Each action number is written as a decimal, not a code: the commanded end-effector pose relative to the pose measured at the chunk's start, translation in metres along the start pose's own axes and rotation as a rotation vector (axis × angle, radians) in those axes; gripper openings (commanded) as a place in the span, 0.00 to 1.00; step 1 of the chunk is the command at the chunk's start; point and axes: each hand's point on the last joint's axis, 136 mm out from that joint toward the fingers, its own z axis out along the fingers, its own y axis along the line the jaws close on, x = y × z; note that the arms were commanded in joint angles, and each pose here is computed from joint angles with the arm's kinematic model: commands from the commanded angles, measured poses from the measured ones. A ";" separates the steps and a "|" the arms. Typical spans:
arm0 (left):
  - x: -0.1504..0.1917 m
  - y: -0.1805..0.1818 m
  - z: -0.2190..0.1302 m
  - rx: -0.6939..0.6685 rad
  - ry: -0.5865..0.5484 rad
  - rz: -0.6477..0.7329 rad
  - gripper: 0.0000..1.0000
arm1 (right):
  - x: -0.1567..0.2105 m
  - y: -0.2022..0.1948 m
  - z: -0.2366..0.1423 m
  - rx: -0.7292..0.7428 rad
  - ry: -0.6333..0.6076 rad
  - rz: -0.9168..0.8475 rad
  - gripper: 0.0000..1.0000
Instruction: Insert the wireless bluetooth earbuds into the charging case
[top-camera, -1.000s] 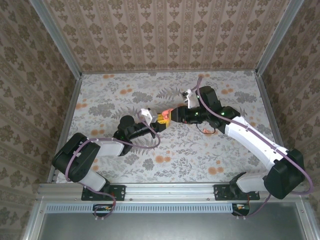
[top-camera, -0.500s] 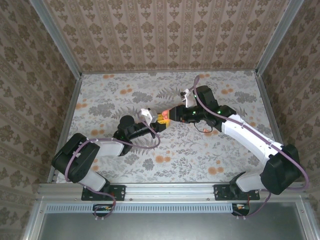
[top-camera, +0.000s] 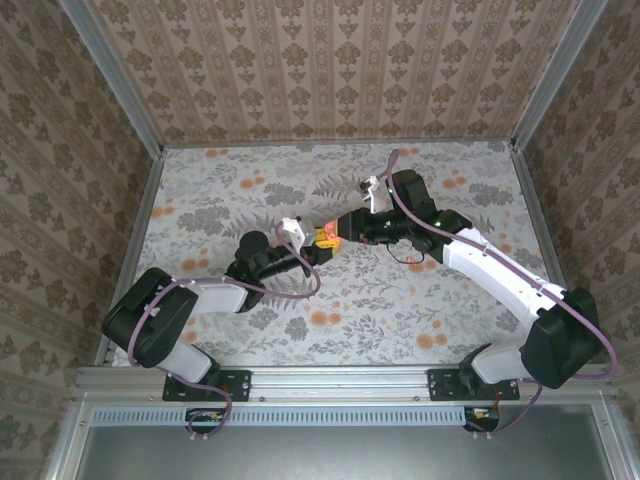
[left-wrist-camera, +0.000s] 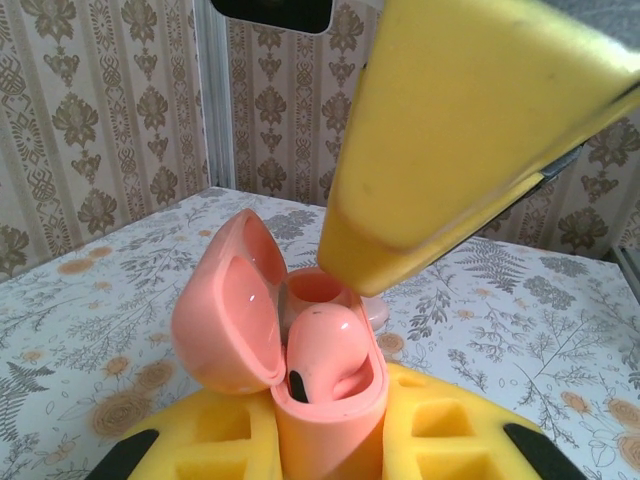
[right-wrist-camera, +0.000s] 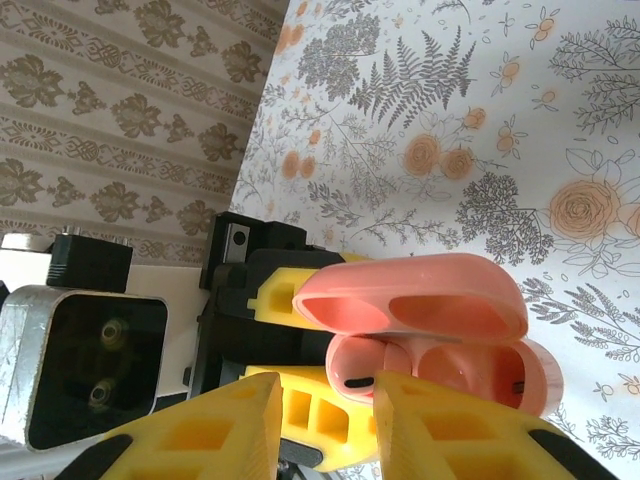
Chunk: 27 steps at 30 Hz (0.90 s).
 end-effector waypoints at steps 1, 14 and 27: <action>-0.013 -0.008 -0.003 0.019 -0.031 0.044 0.12 | -0.005 0.016 0.000 -0.048 0.001 -0.016 0.30; -0.013 -0.010 -0.006 0.010 -0.018 0.054 0.12 | 0.006 0.004 0.008 -0.014 0.051 0.003 0.30; 0.022 -0.008 -0.020 -0.064 0.075 0.028 0.11 | 0.018 -0.031 -0.056 0.181 0.146 -0.044 0.32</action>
